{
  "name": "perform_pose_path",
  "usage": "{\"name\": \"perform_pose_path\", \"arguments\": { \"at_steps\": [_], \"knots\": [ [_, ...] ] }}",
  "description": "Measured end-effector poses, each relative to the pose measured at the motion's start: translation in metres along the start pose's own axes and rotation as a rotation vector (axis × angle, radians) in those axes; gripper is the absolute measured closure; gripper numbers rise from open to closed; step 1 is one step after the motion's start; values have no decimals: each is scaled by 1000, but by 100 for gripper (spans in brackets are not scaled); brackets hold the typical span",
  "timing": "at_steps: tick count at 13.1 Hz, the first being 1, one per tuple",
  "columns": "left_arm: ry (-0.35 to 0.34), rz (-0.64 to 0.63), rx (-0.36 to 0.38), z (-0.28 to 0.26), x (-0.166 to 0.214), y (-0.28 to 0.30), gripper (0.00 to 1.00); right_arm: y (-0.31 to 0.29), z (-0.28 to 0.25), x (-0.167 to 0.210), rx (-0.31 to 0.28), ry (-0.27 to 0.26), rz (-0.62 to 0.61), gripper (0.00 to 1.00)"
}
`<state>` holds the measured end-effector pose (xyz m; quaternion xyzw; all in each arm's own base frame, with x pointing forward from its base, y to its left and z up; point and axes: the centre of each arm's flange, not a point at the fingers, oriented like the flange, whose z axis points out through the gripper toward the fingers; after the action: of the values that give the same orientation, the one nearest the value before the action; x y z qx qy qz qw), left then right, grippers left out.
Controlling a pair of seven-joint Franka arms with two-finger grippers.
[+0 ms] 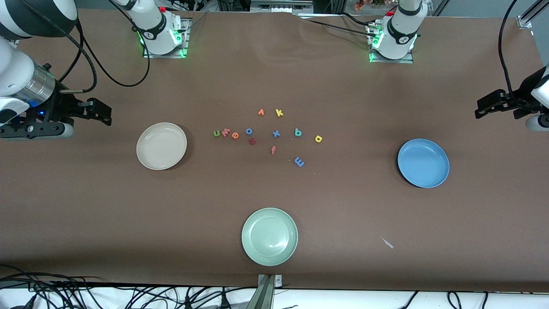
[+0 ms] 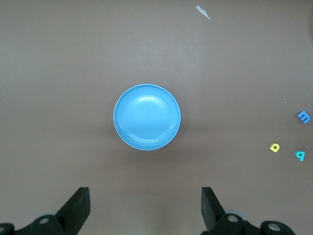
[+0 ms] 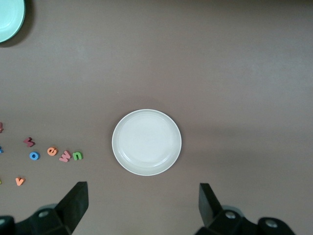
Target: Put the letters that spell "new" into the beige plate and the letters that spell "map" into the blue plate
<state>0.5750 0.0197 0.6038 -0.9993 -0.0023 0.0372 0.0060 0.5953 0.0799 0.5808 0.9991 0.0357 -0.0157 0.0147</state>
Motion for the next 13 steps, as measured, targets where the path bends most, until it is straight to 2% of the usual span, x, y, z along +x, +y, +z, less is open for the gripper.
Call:
{"name": "perform_pose_path", "arguments": {
  "at_steps": [13],
  "knots": [
    [-3, 0, 0, 1, 0, 0, 0, -2, -1, 1, 1, 13, -3, 0]
  ]
}}
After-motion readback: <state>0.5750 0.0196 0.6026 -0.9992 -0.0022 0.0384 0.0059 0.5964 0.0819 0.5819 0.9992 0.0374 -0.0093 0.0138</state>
